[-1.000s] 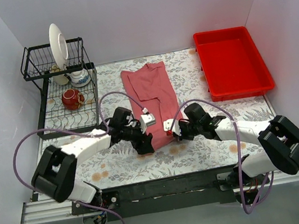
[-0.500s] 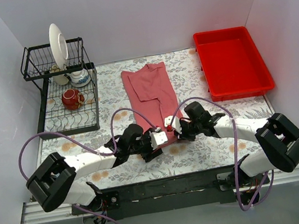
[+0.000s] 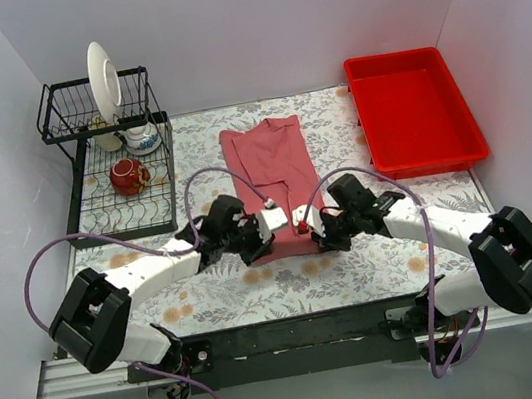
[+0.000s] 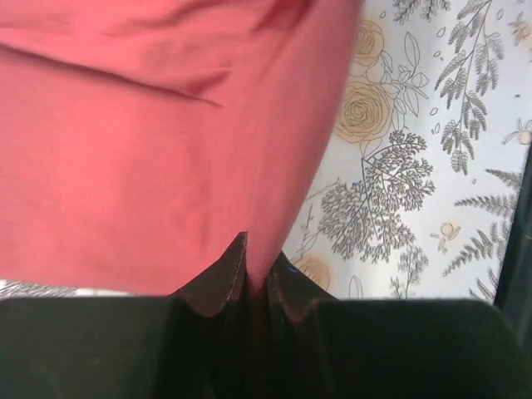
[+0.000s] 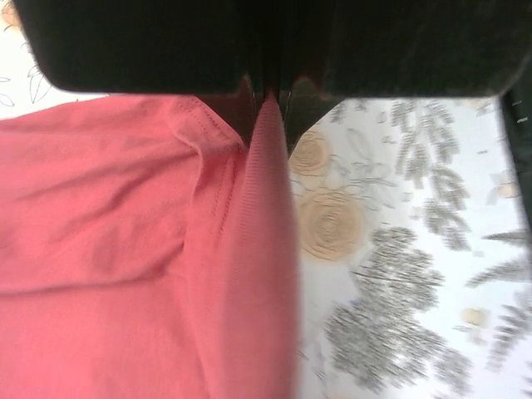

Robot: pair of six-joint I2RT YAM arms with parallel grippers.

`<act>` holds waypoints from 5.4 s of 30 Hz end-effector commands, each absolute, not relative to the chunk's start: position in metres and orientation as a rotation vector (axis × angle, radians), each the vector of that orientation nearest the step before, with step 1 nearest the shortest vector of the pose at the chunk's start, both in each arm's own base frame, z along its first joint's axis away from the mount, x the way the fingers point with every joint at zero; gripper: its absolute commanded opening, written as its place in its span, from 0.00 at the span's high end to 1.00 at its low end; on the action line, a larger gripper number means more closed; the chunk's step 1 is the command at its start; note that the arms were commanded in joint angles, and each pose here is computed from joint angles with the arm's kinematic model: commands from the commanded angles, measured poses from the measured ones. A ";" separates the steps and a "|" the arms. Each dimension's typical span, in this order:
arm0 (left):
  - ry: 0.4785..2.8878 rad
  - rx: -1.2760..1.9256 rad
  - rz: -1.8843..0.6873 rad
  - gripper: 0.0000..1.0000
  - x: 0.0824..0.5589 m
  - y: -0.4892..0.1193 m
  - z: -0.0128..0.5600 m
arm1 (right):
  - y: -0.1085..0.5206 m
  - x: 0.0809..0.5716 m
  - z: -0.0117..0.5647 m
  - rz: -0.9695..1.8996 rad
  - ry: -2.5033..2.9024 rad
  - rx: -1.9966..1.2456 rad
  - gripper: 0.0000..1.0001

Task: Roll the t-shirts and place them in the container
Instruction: Roll the T-shirt to the center of the board.

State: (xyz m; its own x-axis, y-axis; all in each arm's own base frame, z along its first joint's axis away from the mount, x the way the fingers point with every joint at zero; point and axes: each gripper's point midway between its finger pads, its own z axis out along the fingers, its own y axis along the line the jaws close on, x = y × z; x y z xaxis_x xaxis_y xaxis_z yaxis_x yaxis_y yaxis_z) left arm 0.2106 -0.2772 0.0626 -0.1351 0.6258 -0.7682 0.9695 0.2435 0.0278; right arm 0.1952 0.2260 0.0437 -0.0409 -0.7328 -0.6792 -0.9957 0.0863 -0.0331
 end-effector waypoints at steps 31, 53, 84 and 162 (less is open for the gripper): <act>2.337 1.608 -1.205 0.69 0.236 -0.220 0.019 | 0.203 0.211 0.033 1.479 2.222 -1.846 0.98; 1.562 1.769 -0.546 0.39 0.205 -0.265 0.083 | 0.225 0.246 -0.002 1.493 2.455 -1.702 0.97; 1.962 1.437 -1.213 1.00 0.223 -0.285 0.095 | 0.195 0.266 0.119 0.615 1.662 -1.621 0.02; 2.362 1.590 -1.308 0.99 0.219 -0.206 0.034 | 0.207 0.181 0.055 1.491 2.121 -1.904 0.94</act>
